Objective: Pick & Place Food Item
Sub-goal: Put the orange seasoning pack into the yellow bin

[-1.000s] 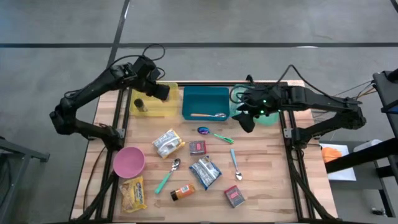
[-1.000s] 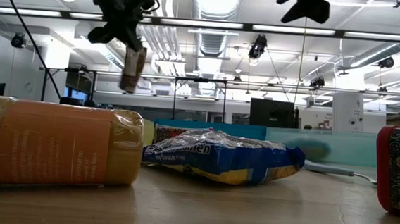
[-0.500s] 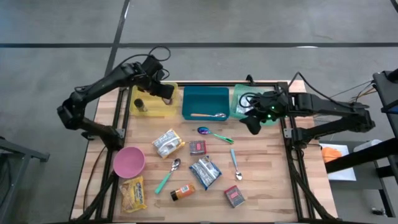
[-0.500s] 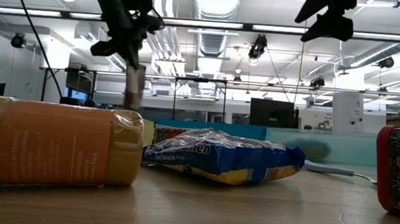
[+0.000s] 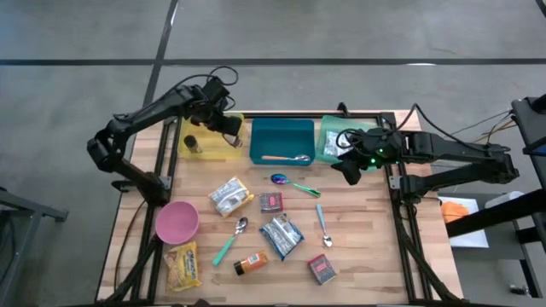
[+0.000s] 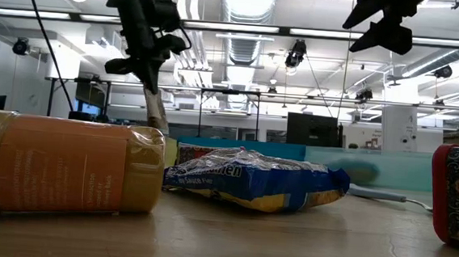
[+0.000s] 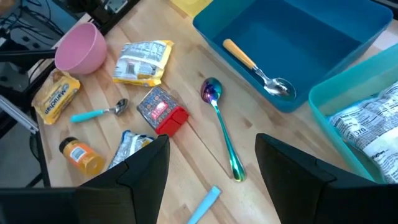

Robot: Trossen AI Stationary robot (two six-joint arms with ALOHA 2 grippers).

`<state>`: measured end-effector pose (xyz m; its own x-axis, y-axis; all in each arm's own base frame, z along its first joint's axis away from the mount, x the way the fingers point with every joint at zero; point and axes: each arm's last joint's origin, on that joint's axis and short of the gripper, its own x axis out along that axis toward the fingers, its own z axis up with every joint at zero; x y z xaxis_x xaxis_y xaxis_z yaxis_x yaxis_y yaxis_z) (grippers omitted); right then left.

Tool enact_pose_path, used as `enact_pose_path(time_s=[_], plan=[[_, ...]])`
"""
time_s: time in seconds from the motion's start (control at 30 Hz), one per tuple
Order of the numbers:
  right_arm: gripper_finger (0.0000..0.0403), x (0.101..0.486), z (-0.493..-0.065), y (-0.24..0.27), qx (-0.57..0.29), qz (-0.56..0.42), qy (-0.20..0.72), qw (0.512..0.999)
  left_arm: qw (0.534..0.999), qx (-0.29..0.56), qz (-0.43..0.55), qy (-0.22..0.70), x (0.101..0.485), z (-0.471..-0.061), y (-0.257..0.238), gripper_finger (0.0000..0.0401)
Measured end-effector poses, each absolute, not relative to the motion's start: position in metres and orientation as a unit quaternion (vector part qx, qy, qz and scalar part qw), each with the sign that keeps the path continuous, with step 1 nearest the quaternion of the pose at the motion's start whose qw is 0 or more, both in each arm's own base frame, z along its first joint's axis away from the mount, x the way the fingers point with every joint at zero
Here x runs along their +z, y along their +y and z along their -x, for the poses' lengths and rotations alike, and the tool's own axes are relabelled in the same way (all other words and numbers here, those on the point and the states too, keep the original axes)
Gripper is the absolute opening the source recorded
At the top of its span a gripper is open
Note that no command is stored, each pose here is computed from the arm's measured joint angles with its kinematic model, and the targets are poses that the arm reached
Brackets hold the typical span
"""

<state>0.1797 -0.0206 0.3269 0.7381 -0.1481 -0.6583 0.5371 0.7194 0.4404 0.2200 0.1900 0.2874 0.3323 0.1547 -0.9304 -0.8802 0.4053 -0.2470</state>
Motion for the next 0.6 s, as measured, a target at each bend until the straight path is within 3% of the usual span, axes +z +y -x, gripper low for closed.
enact_pose_path(time_s=[0.37,0.6], plan=[[0.0233,0.328,-0.180,-0.021,-0.194,-0.315,0.304,0.878,0.692,0.367,0.409,0.468,0.268,-0.224,0.194,0.0000],[0.0233,0.328,-0.180,-0.021,-0.193,-0.315,0.304,0.878,0.702,0.371,0.407,0.451,0.279,-0.218,0.191,0.0000]])
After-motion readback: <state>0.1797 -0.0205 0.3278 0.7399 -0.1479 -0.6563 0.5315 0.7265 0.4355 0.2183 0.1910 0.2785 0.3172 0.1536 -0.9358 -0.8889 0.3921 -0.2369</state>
